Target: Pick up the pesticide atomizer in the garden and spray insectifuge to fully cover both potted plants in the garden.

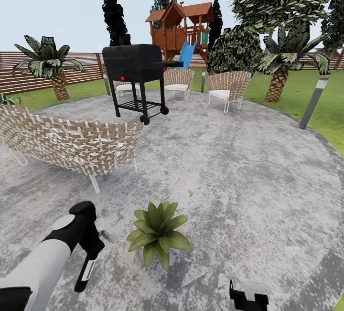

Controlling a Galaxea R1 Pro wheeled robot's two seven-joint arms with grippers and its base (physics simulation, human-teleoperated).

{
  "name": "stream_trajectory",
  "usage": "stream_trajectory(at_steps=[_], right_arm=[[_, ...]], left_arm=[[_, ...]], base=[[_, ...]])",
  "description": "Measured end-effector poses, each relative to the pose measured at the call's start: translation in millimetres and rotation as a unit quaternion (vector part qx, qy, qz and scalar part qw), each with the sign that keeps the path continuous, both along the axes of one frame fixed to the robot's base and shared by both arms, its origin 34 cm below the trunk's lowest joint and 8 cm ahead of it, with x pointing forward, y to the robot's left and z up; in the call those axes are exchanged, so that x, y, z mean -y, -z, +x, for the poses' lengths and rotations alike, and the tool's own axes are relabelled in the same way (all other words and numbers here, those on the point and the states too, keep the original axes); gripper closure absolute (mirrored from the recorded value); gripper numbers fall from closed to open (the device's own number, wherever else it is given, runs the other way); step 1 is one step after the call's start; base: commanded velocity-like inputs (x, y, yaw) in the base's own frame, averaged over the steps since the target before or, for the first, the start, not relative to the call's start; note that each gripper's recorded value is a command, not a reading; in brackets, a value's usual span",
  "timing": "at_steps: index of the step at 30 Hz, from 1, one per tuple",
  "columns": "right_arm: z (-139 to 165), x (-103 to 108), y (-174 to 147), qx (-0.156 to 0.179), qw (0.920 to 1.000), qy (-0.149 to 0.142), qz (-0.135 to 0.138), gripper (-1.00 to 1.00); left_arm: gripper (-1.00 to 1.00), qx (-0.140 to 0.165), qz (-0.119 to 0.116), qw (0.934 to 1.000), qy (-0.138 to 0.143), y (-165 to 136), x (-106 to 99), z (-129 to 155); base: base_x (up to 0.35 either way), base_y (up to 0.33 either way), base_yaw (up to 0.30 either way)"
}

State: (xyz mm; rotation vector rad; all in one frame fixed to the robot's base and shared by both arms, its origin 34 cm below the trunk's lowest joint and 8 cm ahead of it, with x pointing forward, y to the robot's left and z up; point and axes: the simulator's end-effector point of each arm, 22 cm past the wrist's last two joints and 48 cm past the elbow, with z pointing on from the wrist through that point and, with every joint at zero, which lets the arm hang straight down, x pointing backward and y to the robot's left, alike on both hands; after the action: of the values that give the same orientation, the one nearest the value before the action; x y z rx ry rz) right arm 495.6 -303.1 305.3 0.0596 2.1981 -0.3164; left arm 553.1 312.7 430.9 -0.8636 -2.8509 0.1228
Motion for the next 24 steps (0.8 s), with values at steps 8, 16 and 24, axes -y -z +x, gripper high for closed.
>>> stream_trajectory(at_steps=[8, 16, 24], right_arm=[[-4.1, 0.9, 1.9, -0.003, 1.0, 0.001, 0.0, -1.0], [-3.9, -0.2, 1.6, -0.002, 1.0, 0.003, 0.002, -1.0], [-4.2, 0.1, 2.0, -0.003, 1.0, 0.003, 0.001, -1.0]], left_arm=[[1.0, 0.0, -0.003, 1.0, -0.003, 0.3, 1.5, -0.4], [1.0, -0.006, -0.009, 0.9999, 0.005, 3.7, 12.4, -4.1], [1.0, -0.018, 0.013, 0.9988, 0.045, 9.0, 17.6, -11.3]], base=[[0.021, 0.005, 0.0], [0.252, 0.175, -0.155], [0.016, 0.014, -0.103]])
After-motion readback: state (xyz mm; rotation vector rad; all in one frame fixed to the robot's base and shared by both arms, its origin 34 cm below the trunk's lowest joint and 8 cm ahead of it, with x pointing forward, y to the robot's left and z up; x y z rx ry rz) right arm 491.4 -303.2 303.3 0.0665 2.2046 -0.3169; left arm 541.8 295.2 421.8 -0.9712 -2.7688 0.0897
